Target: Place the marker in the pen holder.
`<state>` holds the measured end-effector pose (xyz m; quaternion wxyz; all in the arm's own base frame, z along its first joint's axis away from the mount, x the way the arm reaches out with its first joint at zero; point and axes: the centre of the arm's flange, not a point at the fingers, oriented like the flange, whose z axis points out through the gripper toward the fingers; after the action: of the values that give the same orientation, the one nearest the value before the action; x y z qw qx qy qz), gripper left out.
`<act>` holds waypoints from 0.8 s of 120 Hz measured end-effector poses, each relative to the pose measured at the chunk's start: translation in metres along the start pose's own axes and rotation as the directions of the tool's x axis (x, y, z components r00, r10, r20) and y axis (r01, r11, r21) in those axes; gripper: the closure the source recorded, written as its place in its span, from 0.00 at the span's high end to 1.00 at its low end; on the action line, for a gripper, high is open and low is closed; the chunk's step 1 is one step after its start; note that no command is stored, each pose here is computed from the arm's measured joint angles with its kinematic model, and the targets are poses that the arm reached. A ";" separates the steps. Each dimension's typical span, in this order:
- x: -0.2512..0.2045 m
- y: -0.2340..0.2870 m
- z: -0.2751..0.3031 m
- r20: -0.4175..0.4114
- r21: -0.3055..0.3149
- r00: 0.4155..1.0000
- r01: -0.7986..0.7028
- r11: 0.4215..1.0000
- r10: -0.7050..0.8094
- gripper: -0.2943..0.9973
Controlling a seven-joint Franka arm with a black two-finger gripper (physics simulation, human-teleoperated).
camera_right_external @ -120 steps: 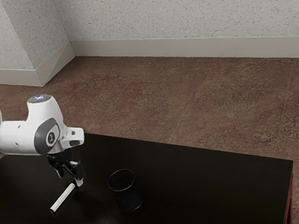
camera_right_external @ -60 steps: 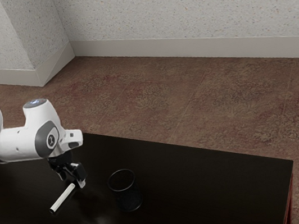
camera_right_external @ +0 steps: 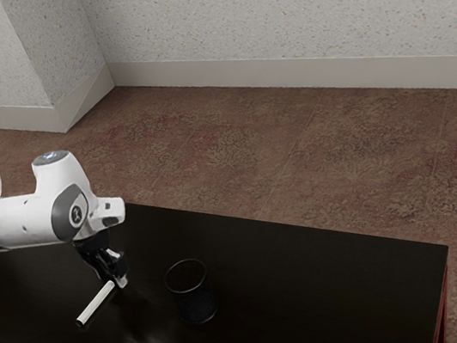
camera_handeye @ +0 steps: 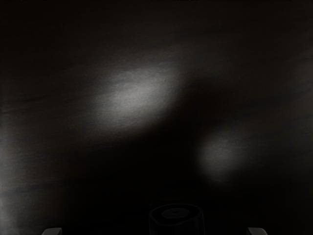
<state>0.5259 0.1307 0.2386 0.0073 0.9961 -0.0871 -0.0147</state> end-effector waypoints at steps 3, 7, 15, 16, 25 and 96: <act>0.000 0.000 0.000 -0.001 0.001 1.000 -0.001 1.000 0.001 0.58; 0.000 0.000 0.000 -0.001 0.001 1.000 -0.001 1.000 0.001 0.61; 0.001 -0.001 -0.002 -0.006 0.000 1.000 -0.004 1.000 0.004 0.54; 0.001 -0.001 -0.003 -0.006 0.000 1.000 -0.004 1.000 0.004 0.52; 0.001 -0.002 -0.004 -0.008 0.000 1.000 -0.007 1.000 0.007 0.36; 0.017 0.068 -0.185 -0.276 0.056 0.952 -0.124 0.991 0.135 0.18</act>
<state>0.5369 0.0633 0.4239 0.0015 0.9802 -0.1507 0.1282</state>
